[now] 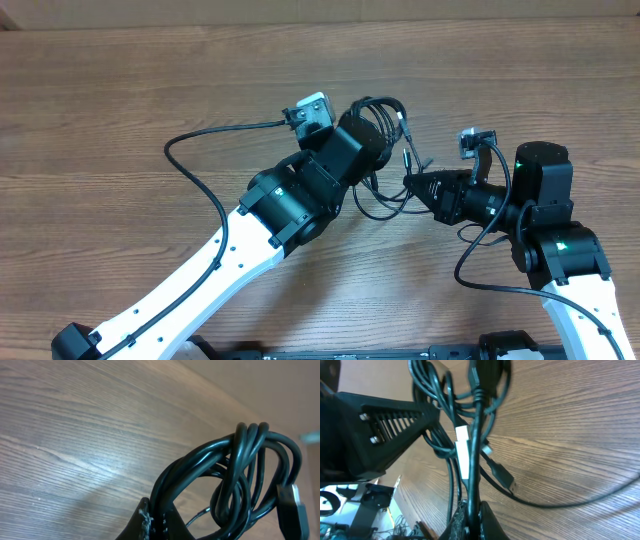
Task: Untangle cables
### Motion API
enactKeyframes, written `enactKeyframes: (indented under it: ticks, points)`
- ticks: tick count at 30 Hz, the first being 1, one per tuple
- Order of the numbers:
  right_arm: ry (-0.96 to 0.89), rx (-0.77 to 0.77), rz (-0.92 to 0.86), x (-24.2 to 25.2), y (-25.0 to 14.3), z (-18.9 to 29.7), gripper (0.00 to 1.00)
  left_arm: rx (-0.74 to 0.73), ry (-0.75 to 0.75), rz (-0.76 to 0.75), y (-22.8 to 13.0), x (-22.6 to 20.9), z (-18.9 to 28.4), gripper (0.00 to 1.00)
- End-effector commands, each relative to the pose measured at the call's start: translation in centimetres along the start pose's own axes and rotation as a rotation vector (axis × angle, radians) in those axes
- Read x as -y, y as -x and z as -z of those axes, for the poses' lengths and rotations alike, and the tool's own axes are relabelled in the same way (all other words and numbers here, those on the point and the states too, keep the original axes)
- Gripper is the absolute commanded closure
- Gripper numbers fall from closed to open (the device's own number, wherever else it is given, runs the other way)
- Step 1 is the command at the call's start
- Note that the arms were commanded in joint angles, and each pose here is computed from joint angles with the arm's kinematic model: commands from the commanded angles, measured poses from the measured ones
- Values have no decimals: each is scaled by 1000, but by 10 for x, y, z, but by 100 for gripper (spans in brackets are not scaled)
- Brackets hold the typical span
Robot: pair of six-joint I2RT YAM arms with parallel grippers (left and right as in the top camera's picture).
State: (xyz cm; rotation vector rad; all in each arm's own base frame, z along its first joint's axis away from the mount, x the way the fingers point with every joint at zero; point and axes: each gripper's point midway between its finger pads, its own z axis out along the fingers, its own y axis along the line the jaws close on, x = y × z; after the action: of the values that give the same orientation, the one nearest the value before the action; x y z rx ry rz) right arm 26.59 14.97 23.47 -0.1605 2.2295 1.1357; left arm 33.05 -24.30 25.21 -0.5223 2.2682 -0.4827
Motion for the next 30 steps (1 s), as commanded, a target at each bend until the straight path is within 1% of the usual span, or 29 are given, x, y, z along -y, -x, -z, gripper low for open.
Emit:
enactKeyframes:
  ticks: [1,7,13,14,15,16,18,19,20,22,25,27,30]
  points:
    - [-8,31,21,-5,9,5,96,89,6,150,19,0,6,96]
    - [-31,35,9,-1,10,5,96,101,-1,220,22,1,6,96]
    - [-182,61,-103,27,9,8,96,96,-20,227,22,5,7,96]
    - [-194,62,-106,29,9,9,95,95,-22,228,22,6,7,96]
    - [-205,63,-108,31,8,9,87,97,-25,230,23,7,7,96]
    - [-212,63,-110,32,8,9,75,98,-30,232,23,8,7,96]
    - [-218,65,-110,33,9,9,59,97,-38,235,23,10,7,96]
    - [-220,66,-110,33,9,9,45,91,-42,235,22,11,7,96]
    - [-220,66,-110,33,9,9,36,87,-45,235,22,11,7,96]
    - [-227,69,-109,35,9,10,23,86,-46,227,22,12,7,96]
    - [-230,70,-110,35,9,10,13,88,-45,171,22,12,7,96]
    - [-229,70,-110,35,9,10,10,89,-42,116,22,12,7,96]
    - [-228,70,-109,35,9,10,9,83,-44,34,21,13,7,96]
